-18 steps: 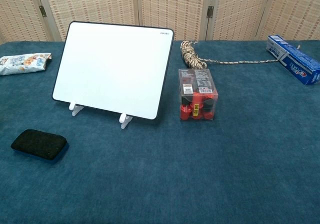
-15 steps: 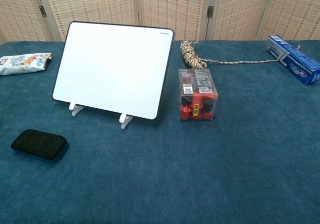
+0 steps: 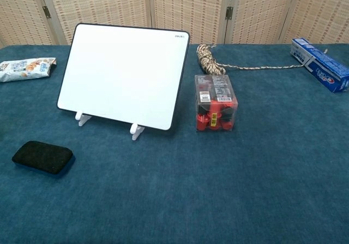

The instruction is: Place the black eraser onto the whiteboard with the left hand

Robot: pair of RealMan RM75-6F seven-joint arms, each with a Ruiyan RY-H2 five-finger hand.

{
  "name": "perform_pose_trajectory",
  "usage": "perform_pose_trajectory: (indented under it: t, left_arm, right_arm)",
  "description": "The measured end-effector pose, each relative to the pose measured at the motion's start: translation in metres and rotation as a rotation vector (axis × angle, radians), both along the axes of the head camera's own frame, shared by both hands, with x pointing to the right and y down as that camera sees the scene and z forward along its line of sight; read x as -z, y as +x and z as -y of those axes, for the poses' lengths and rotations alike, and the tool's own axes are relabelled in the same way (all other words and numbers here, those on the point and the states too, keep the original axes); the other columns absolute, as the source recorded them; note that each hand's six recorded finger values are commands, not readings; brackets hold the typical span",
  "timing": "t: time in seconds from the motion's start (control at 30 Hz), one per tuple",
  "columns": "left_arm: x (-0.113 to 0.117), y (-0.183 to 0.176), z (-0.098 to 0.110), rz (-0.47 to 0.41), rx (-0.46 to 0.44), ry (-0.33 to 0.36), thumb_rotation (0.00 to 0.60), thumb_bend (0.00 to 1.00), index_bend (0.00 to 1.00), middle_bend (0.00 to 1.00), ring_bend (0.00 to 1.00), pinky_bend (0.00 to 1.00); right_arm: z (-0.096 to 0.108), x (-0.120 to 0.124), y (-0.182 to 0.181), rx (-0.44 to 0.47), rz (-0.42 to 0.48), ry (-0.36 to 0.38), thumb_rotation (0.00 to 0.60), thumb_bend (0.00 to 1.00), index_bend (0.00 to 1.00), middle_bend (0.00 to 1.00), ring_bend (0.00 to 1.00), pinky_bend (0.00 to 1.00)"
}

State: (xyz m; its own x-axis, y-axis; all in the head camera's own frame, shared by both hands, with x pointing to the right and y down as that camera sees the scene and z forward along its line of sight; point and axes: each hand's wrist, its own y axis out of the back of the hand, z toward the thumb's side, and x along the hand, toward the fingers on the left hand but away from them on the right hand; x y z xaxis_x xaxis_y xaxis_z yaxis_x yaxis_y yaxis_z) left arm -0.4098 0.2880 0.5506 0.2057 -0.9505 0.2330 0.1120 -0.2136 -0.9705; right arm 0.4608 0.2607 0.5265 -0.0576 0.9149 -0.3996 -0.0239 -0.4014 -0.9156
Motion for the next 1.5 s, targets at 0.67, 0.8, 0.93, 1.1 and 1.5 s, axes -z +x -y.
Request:
perform_pose_trajectory:
  t: [0.67, 0.8, 0.93, 1.1, 1.5]
  left_arm:
    - [-0.058, 0.058, 0.032, -0.073, -0.069, -0.455, 0.600, 0.24, 0.27, 1.00, 1.00, 1.00]
    - [-0.070, 0.067, 0.038, -0.076, -0.090, -0.466, 0.600, 0.24, 0.27, 1.00, 1.00, 1.00]
    - [-0.083, 0.072, 0.044, -0.085, -0.098, -0.469, 0.600, 0.24, 0.28, 1.00, 1.00, 1.00]
    - [-0.097, 0.078, 0.045, -0.084, -0.119, -0.479, 0.600, 0.24, 0.29, 1.00, 1.00, 1.00]
    - [-0.133, 0.081, 0.044, 0.013, -0.152, -0.515, 0.600, 0.24, 0.29, 1.00, 1.00, 1.00]
  right_arm:
    - [0.007, -0.002, -0.002, 0.019, 0.023, -0.001, 0.600, 0.27, 0.00, 0.00, 0.01, 0.13]
    - [0.007, -0.003, -0.001, 0.018, 0.021, -0.001, 0.600, 0.27, 0.00, 0.00, 0.01, 0.13]
    - [0.007, -0.001, 0.000, 0.012, 0.023, 0.005, 0.600, 0.27, 0.00, 0.00, 0.01, 0.13]
    - [0.007, 0.000, 0.001, 0.007, 0.027, 0.007, 0.600, 0.27, 0.00, 0.00, 0.01, 0.13]
    - [0.006, 0.005, 0.004, -0.002, 0.041, 0.018, 0.600, 0.27, 0.00, 0.00, 0.01, 0.13]
